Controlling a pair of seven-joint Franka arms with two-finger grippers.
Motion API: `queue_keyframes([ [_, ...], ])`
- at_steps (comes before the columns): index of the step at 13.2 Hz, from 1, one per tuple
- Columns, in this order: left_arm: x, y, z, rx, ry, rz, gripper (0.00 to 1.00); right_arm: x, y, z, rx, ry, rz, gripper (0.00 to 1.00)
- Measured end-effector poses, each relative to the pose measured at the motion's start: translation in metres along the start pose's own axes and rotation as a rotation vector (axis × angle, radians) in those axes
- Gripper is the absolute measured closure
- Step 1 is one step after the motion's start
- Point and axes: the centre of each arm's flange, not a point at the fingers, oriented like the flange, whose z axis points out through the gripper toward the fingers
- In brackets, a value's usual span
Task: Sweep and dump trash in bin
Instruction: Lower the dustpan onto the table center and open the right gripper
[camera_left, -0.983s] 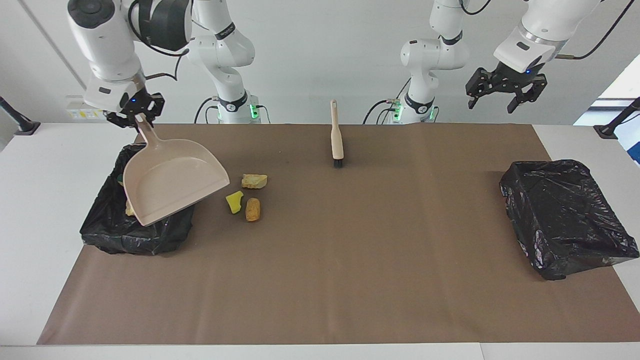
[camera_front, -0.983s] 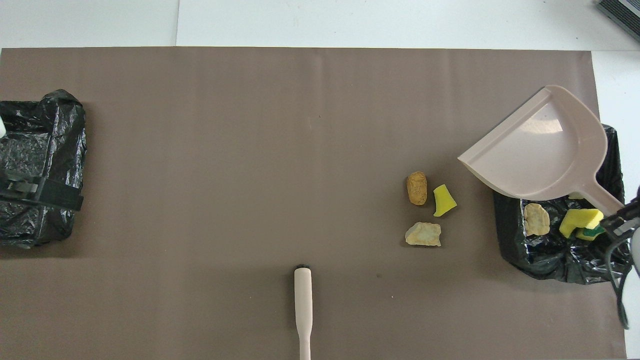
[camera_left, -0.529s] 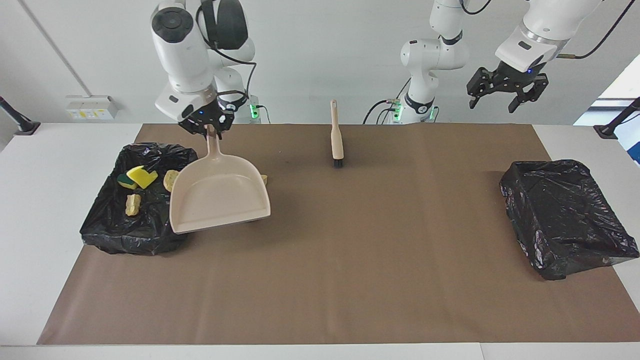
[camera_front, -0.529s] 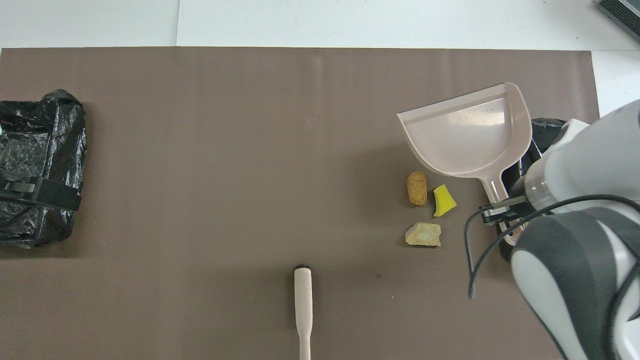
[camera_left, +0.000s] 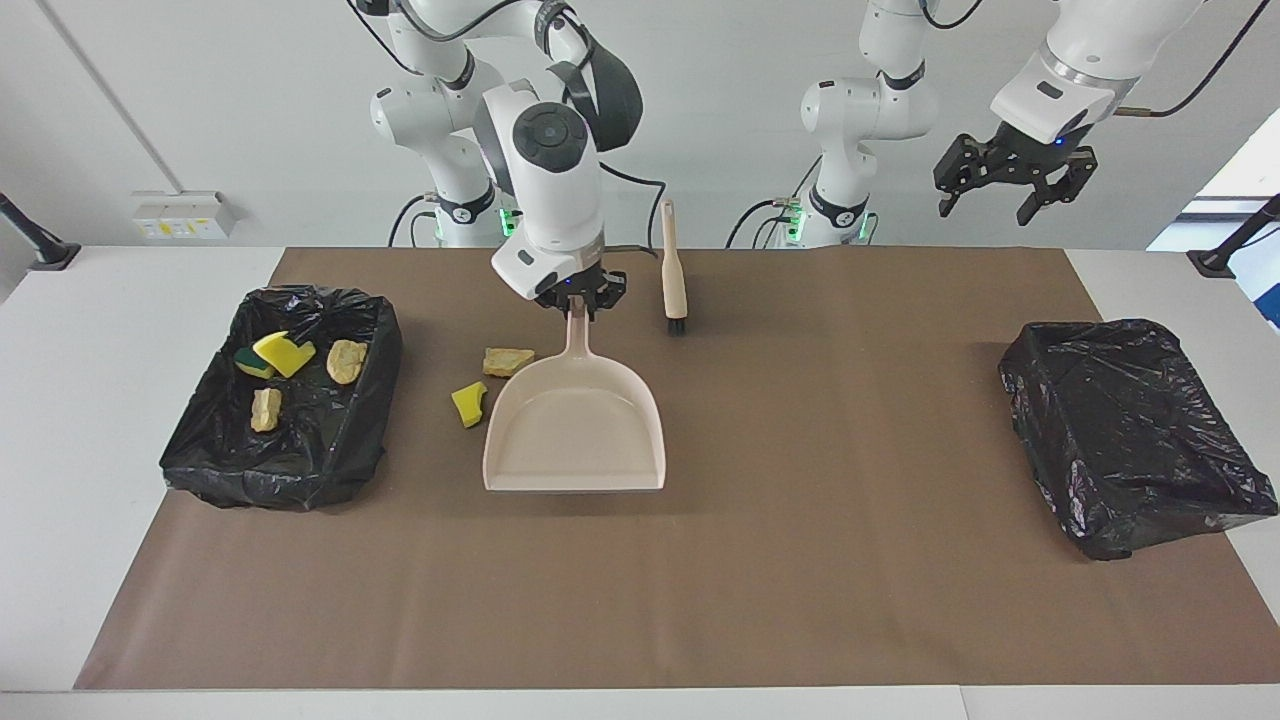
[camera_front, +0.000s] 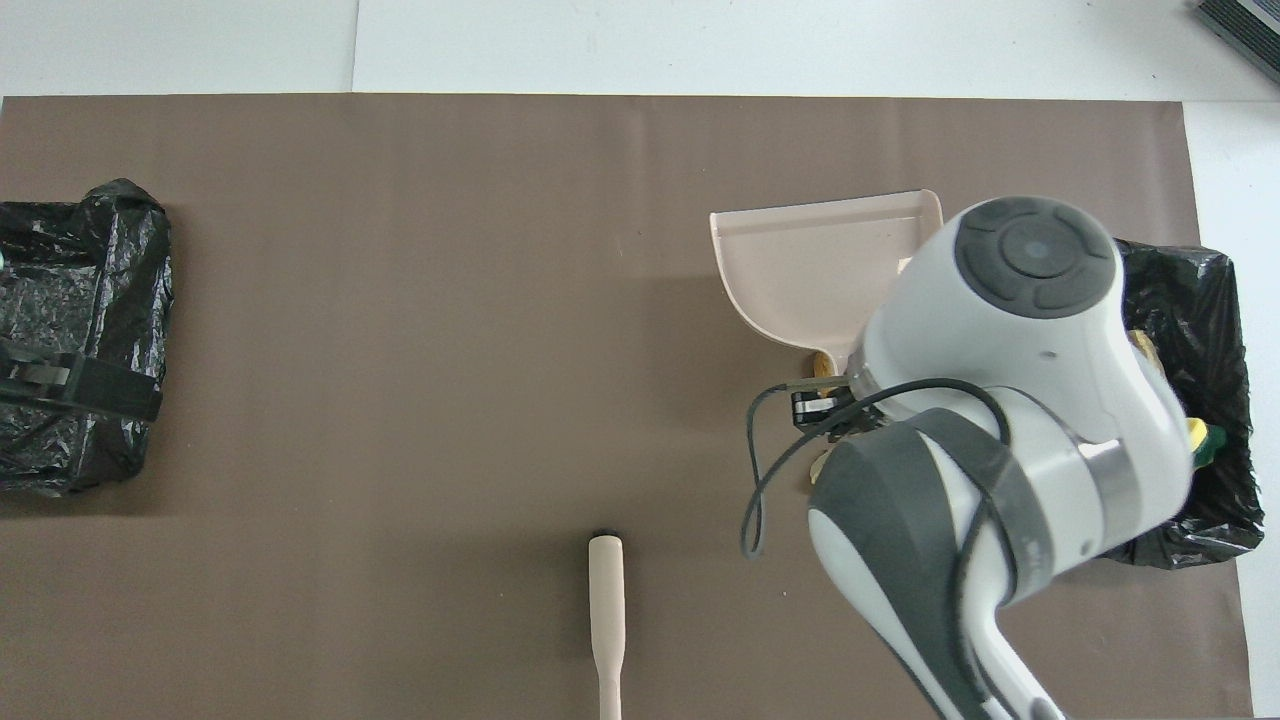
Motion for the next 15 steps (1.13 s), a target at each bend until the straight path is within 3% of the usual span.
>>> queue_keyframes([
  [6,0.000,0.000,0.000,0.000,0.000,0.001,0.00,0.010,-0.131,0.075,0.012,0.022,0.050,0.67],
  [12,0.000,0.000,0.000,0.000,0.000,0.004,0.00,0.027,-0.151,0.118,0.010,0.042,0.025,0.67],
  [15,0.000,0.000,0.000,0.000,-0.001,0.004,0.00,0.029,-0.147,0.128,-0.002,0.031,-0.050,0.67],
])
